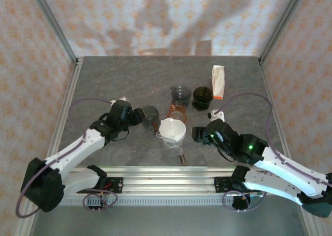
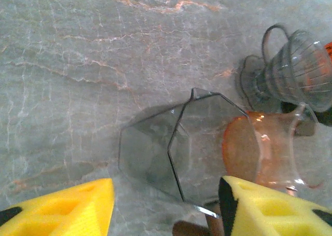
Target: Place the coffee filter in the dripper
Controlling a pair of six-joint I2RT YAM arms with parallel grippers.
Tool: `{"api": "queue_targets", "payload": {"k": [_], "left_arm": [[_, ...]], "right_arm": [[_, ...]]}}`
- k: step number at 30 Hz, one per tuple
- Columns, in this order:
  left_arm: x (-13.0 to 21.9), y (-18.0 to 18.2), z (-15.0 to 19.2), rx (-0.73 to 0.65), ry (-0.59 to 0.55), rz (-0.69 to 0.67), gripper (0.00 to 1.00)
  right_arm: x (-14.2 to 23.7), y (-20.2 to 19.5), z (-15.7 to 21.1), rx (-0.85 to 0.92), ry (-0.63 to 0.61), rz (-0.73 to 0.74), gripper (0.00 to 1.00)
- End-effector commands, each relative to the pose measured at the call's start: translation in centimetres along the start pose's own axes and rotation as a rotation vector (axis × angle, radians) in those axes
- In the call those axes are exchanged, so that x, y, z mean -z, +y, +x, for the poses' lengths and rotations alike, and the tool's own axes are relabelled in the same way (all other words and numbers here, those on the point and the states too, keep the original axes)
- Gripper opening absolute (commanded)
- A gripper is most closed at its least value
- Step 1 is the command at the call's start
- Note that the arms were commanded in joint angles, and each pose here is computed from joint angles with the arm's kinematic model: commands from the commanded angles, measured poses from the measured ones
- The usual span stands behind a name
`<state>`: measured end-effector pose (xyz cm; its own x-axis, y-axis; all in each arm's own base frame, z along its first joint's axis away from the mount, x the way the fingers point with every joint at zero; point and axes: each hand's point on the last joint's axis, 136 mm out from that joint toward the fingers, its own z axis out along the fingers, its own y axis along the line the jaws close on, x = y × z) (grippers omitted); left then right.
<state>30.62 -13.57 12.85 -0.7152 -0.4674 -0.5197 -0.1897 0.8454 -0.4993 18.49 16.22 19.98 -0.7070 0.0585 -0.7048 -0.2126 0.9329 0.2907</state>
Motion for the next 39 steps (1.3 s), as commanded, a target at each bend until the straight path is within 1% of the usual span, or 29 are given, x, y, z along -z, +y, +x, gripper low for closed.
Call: {"api": "queue_targets", "payload": {"k": [1, 6, 8, 13, 17, 22, 32, 36, 38, 39], "left_arm": [[-1.3, -2.0, -1.7, -0.049, -0.014, 0.037, 0.51], [-3.3, -1.7, -1.6, -0.057, 0.019, -0.016, 0.46], [-3.3, -1.2, -1.7, -0.061, 0.019, -0.053, 0.41], [-3.2, 0.5, -1.4, -0.089, 0.037, -0.144, 0.34], [-3.6, 1.6, -0.4, -0.109, 0.084, -0.191, 0.28], [-3.7, 2.0, 0.1, -0.112, 0.098, -0.202, 0.26], [-2.8, 2.5, 0.5, -0.107, 0.114, -0.217, 0.08], [-2.1, 2.4, 1.2, -0.088, 0.137, -0.194, 0.04], [-1.6, 2.6, 1.6, -0.082, 0.152, -0.194, 0.0], [-1.5, 2.6, 1.7, -0.079, 0.159, -0.195, 0.0]], "right_arm": [[0.3, -0.5, 0.4, -0.021, -0.003, 0.004, 0.78], [0.2, -0.8, 0.9, -0.023, 0.007, 0.006, 0.78], [0.2, -0.9, 1.1, -0.028, 0.011, 0.003, 0.78], [0.2, -1.2, 1.4, -0.036, 0.003, 0.001, 0.78], [0.0, -1.4, 1.6, -0.035, 0.004, 0.003, 0.78], [-0.1, -1.4, 1.7, -0.032, 0.005, 0.004, 0.78], [-0.7, -1.8, 2.9, -0.027, 0.035, 0.012, 0.78], [-1.0, -2.1, 3.3, -0.027, 0.031, 0.012, 0.78], [-1.1, -2.2, 3.5, -0.03, 0.027, 0.011, 0.78], [-1.3, -2.2, 3.6, -0.031, 0.023, 0.006, 0.78]]}}
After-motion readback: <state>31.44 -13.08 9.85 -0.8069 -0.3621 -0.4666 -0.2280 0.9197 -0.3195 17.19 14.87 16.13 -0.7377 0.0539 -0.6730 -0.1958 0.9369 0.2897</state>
